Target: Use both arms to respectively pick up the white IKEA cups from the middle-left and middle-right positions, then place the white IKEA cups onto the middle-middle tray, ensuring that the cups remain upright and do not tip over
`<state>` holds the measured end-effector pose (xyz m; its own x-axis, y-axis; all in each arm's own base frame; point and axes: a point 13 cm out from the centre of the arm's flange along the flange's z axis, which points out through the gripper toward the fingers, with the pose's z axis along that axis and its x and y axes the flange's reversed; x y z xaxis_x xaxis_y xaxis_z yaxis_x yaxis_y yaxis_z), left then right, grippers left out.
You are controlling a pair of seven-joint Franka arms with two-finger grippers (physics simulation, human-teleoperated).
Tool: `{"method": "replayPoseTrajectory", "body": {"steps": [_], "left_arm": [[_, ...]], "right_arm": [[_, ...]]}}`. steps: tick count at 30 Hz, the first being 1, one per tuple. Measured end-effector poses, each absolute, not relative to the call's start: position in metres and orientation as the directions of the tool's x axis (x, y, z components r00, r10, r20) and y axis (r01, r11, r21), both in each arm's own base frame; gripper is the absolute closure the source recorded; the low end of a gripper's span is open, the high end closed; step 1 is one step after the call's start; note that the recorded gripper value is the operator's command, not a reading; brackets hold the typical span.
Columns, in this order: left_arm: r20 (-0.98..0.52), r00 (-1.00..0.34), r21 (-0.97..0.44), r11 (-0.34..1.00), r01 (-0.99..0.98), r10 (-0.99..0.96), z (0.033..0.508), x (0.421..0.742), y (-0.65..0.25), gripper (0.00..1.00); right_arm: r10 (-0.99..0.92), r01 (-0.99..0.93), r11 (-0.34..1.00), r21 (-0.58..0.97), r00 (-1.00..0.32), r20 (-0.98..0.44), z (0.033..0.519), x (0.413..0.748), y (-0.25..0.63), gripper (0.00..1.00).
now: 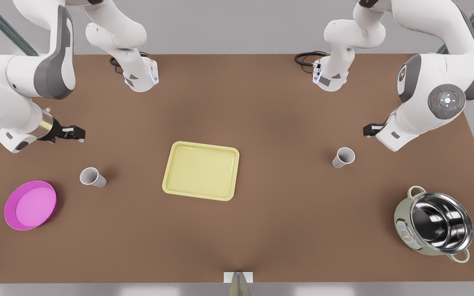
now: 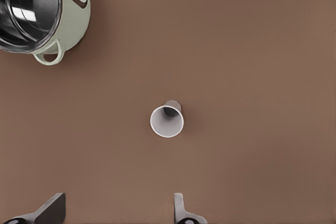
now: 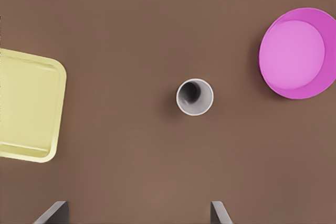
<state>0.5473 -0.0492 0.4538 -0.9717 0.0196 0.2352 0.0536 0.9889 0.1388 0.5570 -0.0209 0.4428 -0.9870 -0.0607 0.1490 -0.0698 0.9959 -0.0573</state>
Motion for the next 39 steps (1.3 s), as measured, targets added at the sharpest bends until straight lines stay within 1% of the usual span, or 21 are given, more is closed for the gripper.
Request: {"method": "replayPoseTrajectory", "body": {"steps": [2,3,4,6,8,10,12,16,18,22,25,29,31,32,33,34,35,36,37,38,39], "left_arm": [[0.228,-0.973,0.13,0.99,0.059,0.028,0.453,0.55,-0.051,0.0],[0.229,-0.973,0.126,0.99,0.061,0.031,0.452,0.55,-0.052,0.0],[0.256,-0.966,0.109,0.992,0.058,0.028,0.436,0.546,-0.052,0.0],[0.334,-0.943,0.068,0.997,0.022,-0.002,0.375,0.533,-0.036,0.0],[0.358,-0.933,0.044,0.999,-0.019,-0.033,0.321,0.529,-0.015,0.0],[0.345,-0.938,0.029,0.999,-0.041,-0.049,0.279,0.531,-0.002,0.0],[0.32,-0.946,0.018,0.999,-0.046,-0.049,0.246,0.531,0.003,0.0],[0.253,-0.967,-0.001,0.999,-0.039,-0.037,0.2,0.54,0.003,0.0],[0.238,-0.97,-0.007,0.999,-0.044,-0.041,0.18,0.538,0.011,0.0],[0.255,-0.967,-0.016,1.0,-0.024,-0.019,0.146,0.512,0.011,0.0],[0.27,-0.963,-0.02,1.0,-0.006,0.0,0.129,0.496,0.008,0.0],[0.27,-0.963,-0.024,1.0,0.003,0.01,0.118,0.488,0.012,0.0],[0.266,-0.964,-0.029,1.0,0.006,0.014,0.113,0.489,0.01,0.13],[0.265,-0.964,-0.034,0.999,0.004,0.013,0.108,0.49,0.008,0.18],[0.261,-0.965,-0.041,0.999,-0.002,0.009,0.106,0.491,0.007,0.29],[0.255,-0.967,-0.049,0.999,-0.009,0.004,0.105,0.493,0.005,0.34],[0.25,-0.968,-0.057,0.998,-0.016,-0.001,0.105,0.494,0.003,0.47],[0.244,-0.97,-0.064,0.998,-0.022,-0.006,0.105,0.496,0.001,0.62],[0.239,-0.971,-0.07,0.997,-0.027,-0.009,0.105,0.498,0.0,0.72],[0.235,-0.972,-0.078,0.996,-0.036,-0.016,0.105,0.499,-0.001,0.79],[0.231,-0.973,-0.084,0.995,-0.044,-0.023,0.106,0.5,-0.002,0.79]], "right_arm": [[-0.068,-0.077,0.996,-0.053,-0.987,0.144,0.438,0.562,-0.02,0.0],[-0.072,-0.081,0.995,-0.051,-0.984,0.161,0.425,0.567,-0.02,0.0],[-0.071,-0.082,0.995,-0.049,-0.978,0.196,0.398,0.575,-0.023,0.0],[-0.045,-0.058,0.997,-0.041,-0.963,0.264,0.333,0.595,-0.045,0.0],[-0.016,-0.027,0.999,-0.033,-0.953,0.301,0.277,0.606,-0.069,0.0],[0.005,-0.003,1.0,-0.024,-0.948,0.317,0.236,0.612,-0.09,0.0],[0.021,0.018,1.0,-0.012,-0.948,0.317,0.208,0.615,-0.107,0.0],[0.045,0.051,0.999,0.013,-0.951,0.305,0.172,0.607,-0.136,0.0],[0.05,0.06,0.998,0.026,-0.955,0.292,0.16,0.604,-0.147,0.0],[0.051,0.067,0.996,0.052,-0.96,0.274,0.138,0.593,-0.16,0.0],[0.039,0.058,0.996,0.063,-0.964,0.263,0.123,0.585,-0.164,0.0],[0.022,0.042,0.996,0.074,-0.968,0.251,0.102,0.58,-0.17,0.0],[0.01,0.03,0.996,0.079,-0.969,0.248,0.092,0.58,-0.169,0.0],[0.003,0.023,0.996,0.082,-0.97,0.244,0.089,0.58,-0.168,0.0],[-0.005,0.016,0.996,0.084,-0.971,0.24,0.087,0.581,-0.167,0.0],[-0.013,0.007,0.996,0.087,-0.972,0.234,0.087,0.583,-0.165,0.01],[-0.02,0.0,0.996,0.089,-0.973,0.229,0.086,0.584,-0.165,0.18],[-0.028,-0.008,0.996,0.09,-0.974,0.224,0.087,0.586,-0.164,0.39],[-0.036,-0.016,0.996,0.092,-0.975,0.219,0.088,0.587,-0.164,0.48],[-0.043,-0.023,0.995,0.097,-0.976,0.213,0.089,0.588,-0.163,0.57],[-0.048,-0.026,0.994,0.108,-0.977,0.207,0.09,0.59,-0.162,0.63]]}}
